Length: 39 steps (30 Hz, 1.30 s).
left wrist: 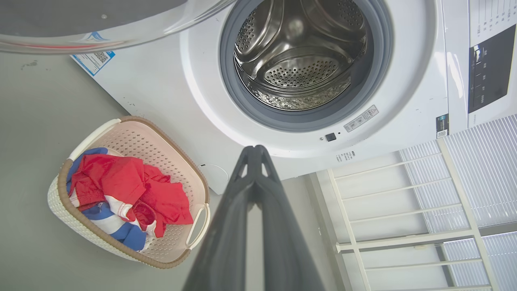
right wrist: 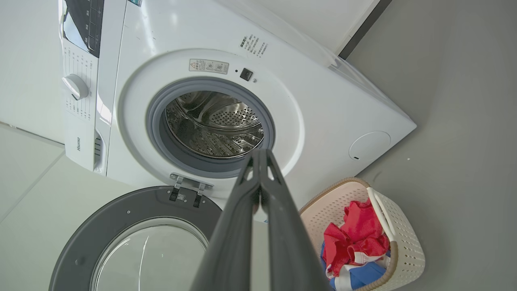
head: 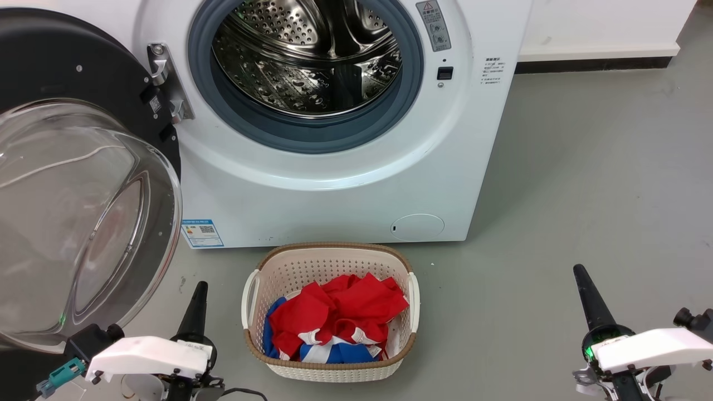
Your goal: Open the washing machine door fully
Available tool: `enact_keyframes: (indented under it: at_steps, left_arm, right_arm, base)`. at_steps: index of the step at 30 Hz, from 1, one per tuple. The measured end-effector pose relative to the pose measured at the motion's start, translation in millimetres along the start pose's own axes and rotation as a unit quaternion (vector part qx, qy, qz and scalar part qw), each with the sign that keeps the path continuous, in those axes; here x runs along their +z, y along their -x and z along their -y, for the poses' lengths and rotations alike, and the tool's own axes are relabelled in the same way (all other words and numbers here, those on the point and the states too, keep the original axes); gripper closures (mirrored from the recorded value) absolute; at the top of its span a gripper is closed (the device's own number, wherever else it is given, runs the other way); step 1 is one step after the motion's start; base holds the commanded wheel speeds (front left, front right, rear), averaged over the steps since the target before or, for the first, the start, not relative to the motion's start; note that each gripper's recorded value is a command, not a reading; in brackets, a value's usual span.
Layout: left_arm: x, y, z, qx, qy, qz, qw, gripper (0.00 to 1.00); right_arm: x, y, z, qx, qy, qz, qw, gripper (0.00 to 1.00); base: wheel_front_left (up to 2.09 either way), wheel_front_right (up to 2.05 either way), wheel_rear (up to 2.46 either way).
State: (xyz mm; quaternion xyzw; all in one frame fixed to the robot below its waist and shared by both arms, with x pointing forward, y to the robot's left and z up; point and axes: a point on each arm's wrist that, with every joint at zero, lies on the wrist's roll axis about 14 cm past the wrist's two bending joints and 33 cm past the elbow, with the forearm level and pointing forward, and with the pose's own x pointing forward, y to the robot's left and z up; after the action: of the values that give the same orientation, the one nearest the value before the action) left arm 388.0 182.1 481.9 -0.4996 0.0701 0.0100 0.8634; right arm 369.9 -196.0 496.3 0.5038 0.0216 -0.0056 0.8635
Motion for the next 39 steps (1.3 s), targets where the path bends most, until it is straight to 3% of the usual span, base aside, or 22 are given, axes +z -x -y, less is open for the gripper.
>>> enact_keyframes:
  at_steps: [39]
  left_arm:
    - [16.4,2.3,5.7,-0.029,0.179,0.025,0.983,1.0]
  right_arm:
    - [5.9,-11.5,-2.5,0.007,-0.174,0.008,0.985,1.0]
  base:
    - [0.0,0.0,0.0]
